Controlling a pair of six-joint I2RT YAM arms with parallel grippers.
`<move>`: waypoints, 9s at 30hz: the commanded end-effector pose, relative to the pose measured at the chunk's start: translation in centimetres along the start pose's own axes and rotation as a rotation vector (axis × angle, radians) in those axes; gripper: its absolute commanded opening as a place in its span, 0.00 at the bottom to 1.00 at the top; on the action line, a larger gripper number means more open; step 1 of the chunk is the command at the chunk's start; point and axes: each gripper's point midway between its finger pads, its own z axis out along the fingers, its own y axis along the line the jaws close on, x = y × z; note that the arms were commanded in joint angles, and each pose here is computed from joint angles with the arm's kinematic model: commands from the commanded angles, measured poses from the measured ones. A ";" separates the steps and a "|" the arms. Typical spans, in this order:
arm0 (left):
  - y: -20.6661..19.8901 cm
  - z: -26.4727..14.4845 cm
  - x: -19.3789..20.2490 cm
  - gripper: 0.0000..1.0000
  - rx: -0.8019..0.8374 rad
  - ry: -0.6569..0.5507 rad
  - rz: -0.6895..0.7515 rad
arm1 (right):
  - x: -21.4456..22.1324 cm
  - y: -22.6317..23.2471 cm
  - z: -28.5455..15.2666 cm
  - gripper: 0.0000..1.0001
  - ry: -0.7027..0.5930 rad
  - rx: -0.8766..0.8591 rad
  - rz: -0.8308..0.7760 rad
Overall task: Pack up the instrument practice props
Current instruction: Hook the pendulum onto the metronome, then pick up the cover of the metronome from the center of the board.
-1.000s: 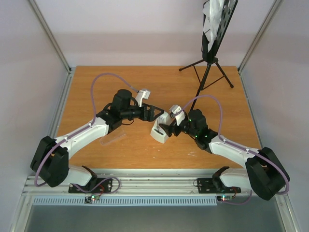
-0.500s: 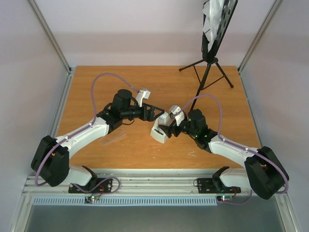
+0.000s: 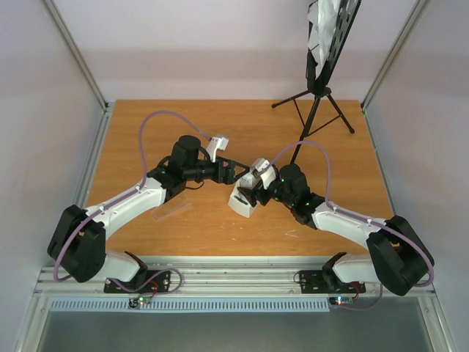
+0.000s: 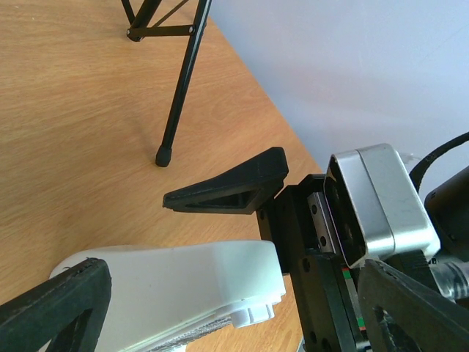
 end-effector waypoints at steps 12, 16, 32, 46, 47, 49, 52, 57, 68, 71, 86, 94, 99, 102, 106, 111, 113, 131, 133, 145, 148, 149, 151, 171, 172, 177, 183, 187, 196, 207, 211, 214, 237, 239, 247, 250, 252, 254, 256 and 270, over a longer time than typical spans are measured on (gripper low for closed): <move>-0.4 -0.2 -0.6 0.93 0.024 -0.029 0.032 | -0.9 -0.5 -0.5 0.96 -0.037 0.036 -0.023; -0.4 -0.2 -0.6 0.93 0.023 -0.029 0.032 | -0.2 -0.4 -1.1 0.96 -0.034 0.043 -0.008; -0.7 -0.3 -0.7 0.93 0.031 -0.030 0.032 | -0.1 -0.7 -1.1 0.89 -0.038 0.020 0.022; -0.9 0.1 0.0 0.93 0.064 -0.002 0.037 | 0.2 -1.1 -0.6 0.81 -0.024 -0.002 0.046; -0.9 0.1 0.1 0.93 0.065 0.001 0.037 | 0.2 -1.1 -0.6 0.80 -0.022 -0.002 0.048; -0.9 0.2 0.2 0.92 0.068 0.004 0.037 | 0.2 -1.2 -0.5 0.78 -0.023 -0.003 0.051; -1.0 0.5 0.5 0.92 0.078 0.015 0.038 | 0.4 -1.3 -0.5 0.77 -0.019 -0.002 0.056; -1.0 0.9 1.0 0.92 0.090 0.034 0.036 | 0.4 -1.5 -0.4 0.76 -0.018 -0.003 0.064; -1.0 1.8 1.5 0.91 0.095 0.058 0.043 | 0.4 -1.6 -0.1 0.73 -0.016 -0.019 0.082; -0.6 1.8 1.2 0.90 0.064 0.048 0.049 | 0.4 -1.6 -0.2 0.71 -0.020 -0.022 0.087; -0.7 2.8 1.0 0.83 -0.021 0.076 0.087 | 0.5 -0.7 -1.1 0.67 -0.021 -0.057 0.097; -0.3 3.5 1.1 0.78 -0.040 0.089 0.082 | 0.6 -0.6 -1.0 0.66 -0.016 -0.060 0.107; -0.3 3.6 1.3 0.75 -0.034 0.095 0.085 | 0.5 -0.8 -0.8 0.66 -0.011 -0.056 0.111; -0.5 3.6 1.4 0.72 -0.022 0.098 0.085 | 0.5 -1.0 -0.7 0.66 -0.005 -0.050 0.114; -0.6 3.6 1.6 0.69 -0.012 0.101 0.085 | 0.1 -1.2 -0.5 0.66 -0.009 -0.041 0.115; -0.8 3.6 1.7 0.67 0.001 0.105 0.085 | 0.0 -1.3 -0.3 0.66 -0.002 -0.043 0.113; -0.8 3.7 1.8 0.66 0.005 0.108 0.085 | -0.1 -1.4 -0.2 0.66 -0.002 -0.042 0.113; -0.9 3.6 1.9 0.64 0.011 0.107 0.085 | -0.8 -1.6 0.3 0.68 -0.005 -0.045 0.104; -0.9 3.6 1.9 0.64 0.010 0.106 0.086 | -0.7 -1.6 0.2 0.68 -0.002 -0.045 0.105; -0.8 3.5 1.8 0.66 -0.001 0.100 0.087 | -0.6 -1.4 0.0 0.76 -0.002 -0.052 0.105; -0.8 3.4 1.6 0.68 -0.006 0.094 0.090 | -0.6 -1.3 -0.3 0.82 0.003 -0.052 0.107; -0.8 3.3 1.5 0.69 -0.005 0.091 0.093 | -0.6 -1.2 -0.4 0.84 0.005 -0.053 0.108; -0.9 3.1 1.4 0.72 -0.012 0.082 0.098 | -0.7 -1.0 -0.9 0.88 0.005 -0.055 0.109; 3.8 -4.2 3.1 0.99 -0.348 -0.097 0.095 | -4.2 0.7 -9.5 0.93 -0.019 0.000 0.208; 5.1 -4.9 4.6 0.99 -0.402 -0.064 0.055 | -4.3 0.5 -9.8 0.92 -0.003 0.012 0.219; 10.0 -9.4 10.5 0.99 -0.649 0.045 -0.187 | -5.4 0.2 -10.4 0.88 -0.010 0.033 0.269; 12.3 -15.9 11.9 0.99 -0.845 -0.040 -0.320 | -5.7 -1.4 -11.3 0.87 -0.027 0.135 0.319; 14.3 -19.3 13.6 0.99 -0.968 -0.058 -0.458 | -4.9 -2.4 -12.3 0.87 -0.025 0.218 0.345; 18.0 -22.2 16.8 0.92 -1.167 -0.007 -0.709 | -4.3 -3.1 -13.9 0.88 -0.050 0.295 0.366; 19.4 -23.2 18.3 0.63 -1.246 -0.069 -0.755 | -3.9 -3.4 -13.9 0.89 -0.039 0.316 0.377; 20.1 -22.3 18.3 0.59 -1.238 -0.031 -0.752 | -3.8 -3.6 -14.0 0.89 -0.038 0.331 0.378; 20.7 -21.6 18.1 0.55 -1.220 -0.038 -0.758 | -3.6 -3.7 -14.0 0.89 -0.032 0.336 0.378; 22.2 -22.0 19.3 0.33 -1.256 -0.013 -0.767 | -3.1 -3.5 -13.2 0.89 -0.004 0.315 0.379; 22.3 -21.9 19.4 0.29 -1.256 -0.009 -0.768 | -3.1 -3.5 -13.2 0.89 -0.003 0.315 0.379; 22.5 -22.0 19.4 0.24 -1.265 -0.005 -0.761 | -3.0 -3.4 -13.1 0.89 0.000 0.310 0.380; 22.6 -22.0 19.3 0.24 -1.267 -0.007 -0.757 | -3.0 -3.4 -13.0 0.89 0.002 0.306 0.380; 22.7 -21.9 19.3 0.25 -1.266 -0.006 -0.757 | -3.0 -3.3 -13.0 0.89 0.003 0.304 0.380; 22.8 -22.0 19.3 0.26 -1.267 -0.006 -0.760 | -3.0 -3.3 -13.0 0.89 0.002 0.303 0.380; 22.8 -21.9 19.3 0.26 -1.267 -0.006 -0.763 | -3.0 -3.3 -13.0 0.89 0.004 0.303 0.380; 23.1 -21.6 19.4 0.16 -1.266 0.019 -0.772 | -2.9 -3.2 -12.9 0.89 0.008 0.295 0.381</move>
